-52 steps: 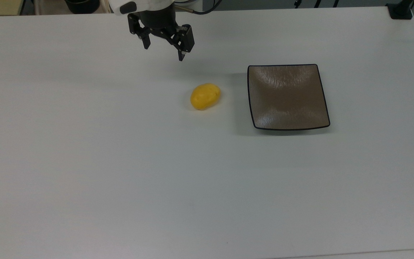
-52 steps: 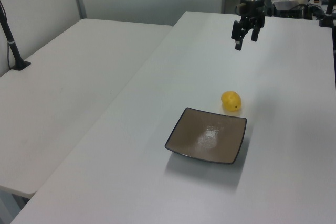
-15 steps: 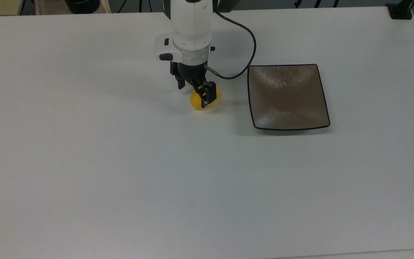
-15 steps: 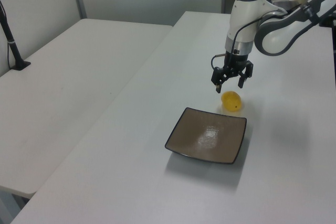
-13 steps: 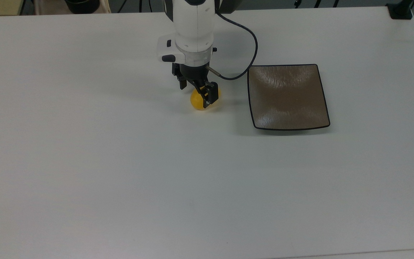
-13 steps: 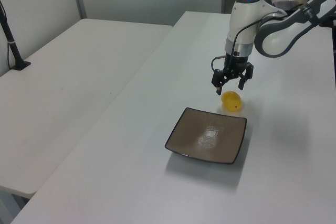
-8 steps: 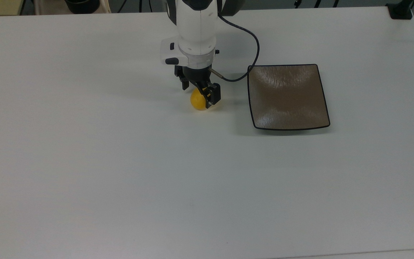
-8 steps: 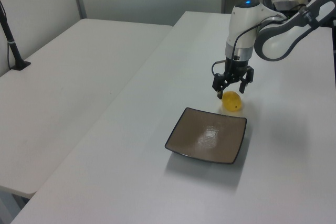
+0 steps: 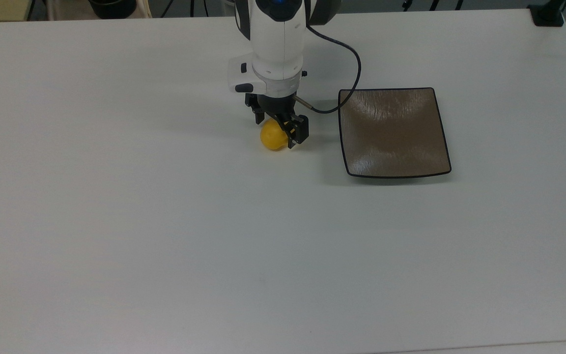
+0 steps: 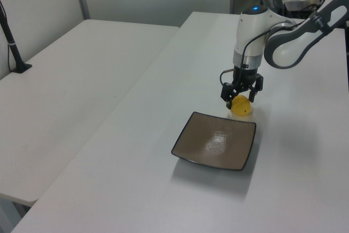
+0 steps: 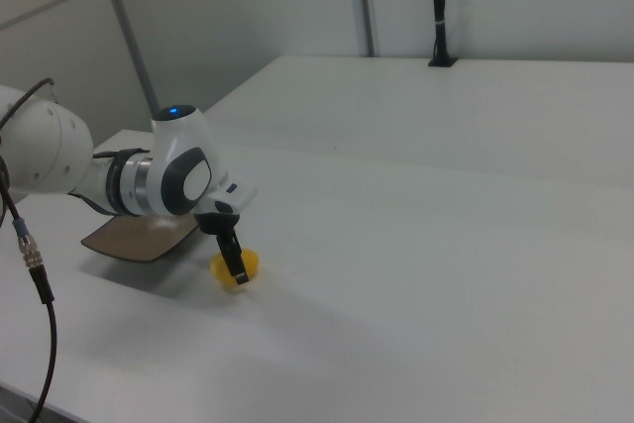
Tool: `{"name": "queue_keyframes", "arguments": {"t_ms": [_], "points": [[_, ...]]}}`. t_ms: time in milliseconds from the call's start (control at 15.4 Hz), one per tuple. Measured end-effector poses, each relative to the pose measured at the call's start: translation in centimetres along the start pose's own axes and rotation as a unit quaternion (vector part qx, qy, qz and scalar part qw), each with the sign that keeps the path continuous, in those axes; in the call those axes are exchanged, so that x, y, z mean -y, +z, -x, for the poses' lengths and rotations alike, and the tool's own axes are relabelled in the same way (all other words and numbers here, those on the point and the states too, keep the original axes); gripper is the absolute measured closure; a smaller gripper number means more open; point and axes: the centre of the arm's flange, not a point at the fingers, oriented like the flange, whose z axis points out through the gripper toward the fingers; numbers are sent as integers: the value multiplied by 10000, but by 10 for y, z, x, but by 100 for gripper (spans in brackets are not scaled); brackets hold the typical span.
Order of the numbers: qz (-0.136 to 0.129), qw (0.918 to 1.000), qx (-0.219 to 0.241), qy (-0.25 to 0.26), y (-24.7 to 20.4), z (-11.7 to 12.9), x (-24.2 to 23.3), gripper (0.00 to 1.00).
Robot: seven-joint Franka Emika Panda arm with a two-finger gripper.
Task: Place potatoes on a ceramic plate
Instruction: 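Close the gripper around the yellow potato, then lift the potato and carry it over the brown square plate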
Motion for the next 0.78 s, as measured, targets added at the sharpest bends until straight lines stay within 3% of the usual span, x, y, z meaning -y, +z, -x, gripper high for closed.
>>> {"name": "queue_keyframes", "arguments": {"t_ms": [130, 324, 778], "points": [[-1, 10000, 2, -6, 0, 1, 0, 3], [-4, 10000, -1, -6, 0, 0, 0, 30], [-4, 10000, -2, 4, 0, 0, 0, 30]]}}
